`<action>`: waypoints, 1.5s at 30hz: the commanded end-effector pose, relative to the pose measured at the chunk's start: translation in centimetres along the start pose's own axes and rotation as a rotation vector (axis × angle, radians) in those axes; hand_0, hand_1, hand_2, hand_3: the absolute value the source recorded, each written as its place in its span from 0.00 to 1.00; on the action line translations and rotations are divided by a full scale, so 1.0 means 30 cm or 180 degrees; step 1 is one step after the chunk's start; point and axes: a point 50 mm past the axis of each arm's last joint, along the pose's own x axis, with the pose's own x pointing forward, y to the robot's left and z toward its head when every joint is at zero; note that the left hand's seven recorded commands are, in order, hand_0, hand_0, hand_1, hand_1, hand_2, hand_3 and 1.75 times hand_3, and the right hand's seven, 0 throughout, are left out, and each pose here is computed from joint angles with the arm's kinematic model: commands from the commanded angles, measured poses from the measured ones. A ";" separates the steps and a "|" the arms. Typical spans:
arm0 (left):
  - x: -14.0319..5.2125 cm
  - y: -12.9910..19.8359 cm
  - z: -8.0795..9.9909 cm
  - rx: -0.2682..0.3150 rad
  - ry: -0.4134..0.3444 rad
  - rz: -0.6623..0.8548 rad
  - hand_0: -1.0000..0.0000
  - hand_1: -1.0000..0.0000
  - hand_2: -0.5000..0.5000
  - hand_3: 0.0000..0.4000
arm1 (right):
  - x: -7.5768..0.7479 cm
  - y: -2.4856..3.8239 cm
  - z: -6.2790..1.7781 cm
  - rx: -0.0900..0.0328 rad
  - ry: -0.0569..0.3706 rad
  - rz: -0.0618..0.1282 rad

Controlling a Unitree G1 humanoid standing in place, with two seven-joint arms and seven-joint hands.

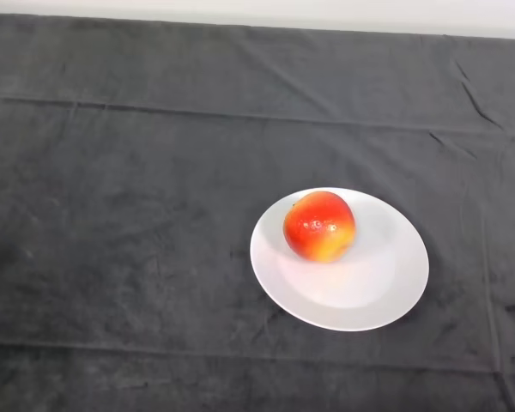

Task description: Move the apple to the plate

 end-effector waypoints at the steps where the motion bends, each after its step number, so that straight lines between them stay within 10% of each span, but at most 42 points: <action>1: 0.047 -0.010 0.034 -0.0073 -0.0182 0.0100 1.00 1.00 0.50 0.00 | -0.169 -0.054 -0.176 -0.0206 0.0939 -0.0067; 45: 0.046 -0.017 0.029 -0.0091 -0.0198 0.0060 1.00 1.00 0.50 0.00 | -0.169 -0.054 -0.176 -0.0205 0.0939 -0.0068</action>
